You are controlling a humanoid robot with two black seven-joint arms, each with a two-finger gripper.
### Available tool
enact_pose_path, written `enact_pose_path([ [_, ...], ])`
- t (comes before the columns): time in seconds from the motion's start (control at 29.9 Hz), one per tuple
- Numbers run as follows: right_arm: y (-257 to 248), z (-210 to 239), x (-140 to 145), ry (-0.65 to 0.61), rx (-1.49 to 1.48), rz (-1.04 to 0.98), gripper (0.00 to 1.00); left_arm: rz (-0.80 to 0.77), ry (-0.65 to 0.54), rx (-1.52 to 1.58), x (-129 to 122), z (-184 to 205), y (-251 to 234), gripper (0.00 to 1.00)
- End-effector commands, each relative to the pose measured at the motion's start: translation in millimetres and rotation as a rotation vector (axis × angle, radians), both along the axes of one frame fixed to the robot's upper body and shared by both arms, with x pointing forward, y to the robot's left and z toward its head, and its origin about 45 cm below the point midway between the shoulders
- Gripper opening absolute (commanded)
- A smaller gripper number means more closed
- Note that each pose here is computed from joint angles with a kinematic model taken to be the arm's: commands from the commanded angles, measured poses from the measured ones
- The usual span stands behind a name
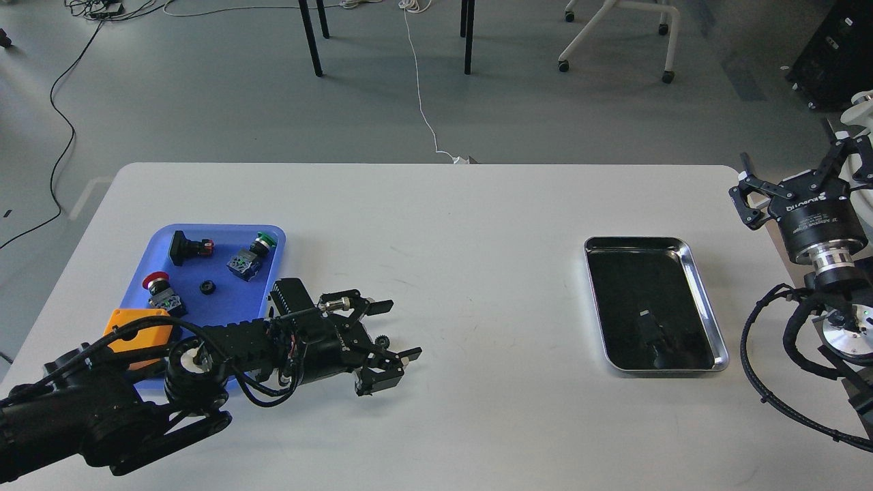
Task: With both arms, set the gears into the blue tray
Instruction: 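Grasp the black gear with the left gripper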
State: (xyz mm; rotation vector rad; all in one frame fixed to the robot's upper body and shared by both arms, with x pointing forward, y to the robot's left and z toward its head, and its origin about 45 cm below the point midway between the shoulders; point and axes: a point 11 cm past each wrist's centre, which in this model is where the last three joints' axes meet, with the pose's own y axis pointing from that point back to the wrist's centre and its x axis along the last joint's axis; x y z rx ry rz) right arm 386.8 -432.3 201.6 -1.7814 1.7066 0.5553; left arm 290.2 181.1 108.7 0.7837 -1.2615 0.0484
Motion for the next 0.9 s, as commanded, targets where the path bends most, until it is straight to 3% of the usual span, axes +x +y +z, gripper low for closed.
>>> enact_pose_path([
  [0.0,0.5,-0.2,0.2,0.000,0.002,-0.001,0.98,0.004,0.006,0.012,-0.4,-3.3,4.0,0.81],
  [0.33,0.9,-0.4,0.1,0.000,0.001,0.002,0.98,0.029,0.020,0.048,2.0,-12.9,16.3,0.48],
  [0.6,0.3,-0.1,0.0,0.000,-0.001,0.002,0.98,0.037,0.029,0.053,-0.2,-16.9,19.2,0.46],
  [0.64,0.7,0.1,0.1,-0.001,0.000,0.003,0.98,0.048,0.046,0.059,-4.3,-23.5,22.6,0.41],
  [0.87,1.1,0.4,0.4,-0.001,-0.001,0.004,0.98,0.050,0.051,0.059,-6.8,-25.6,23.8,0.36],
])
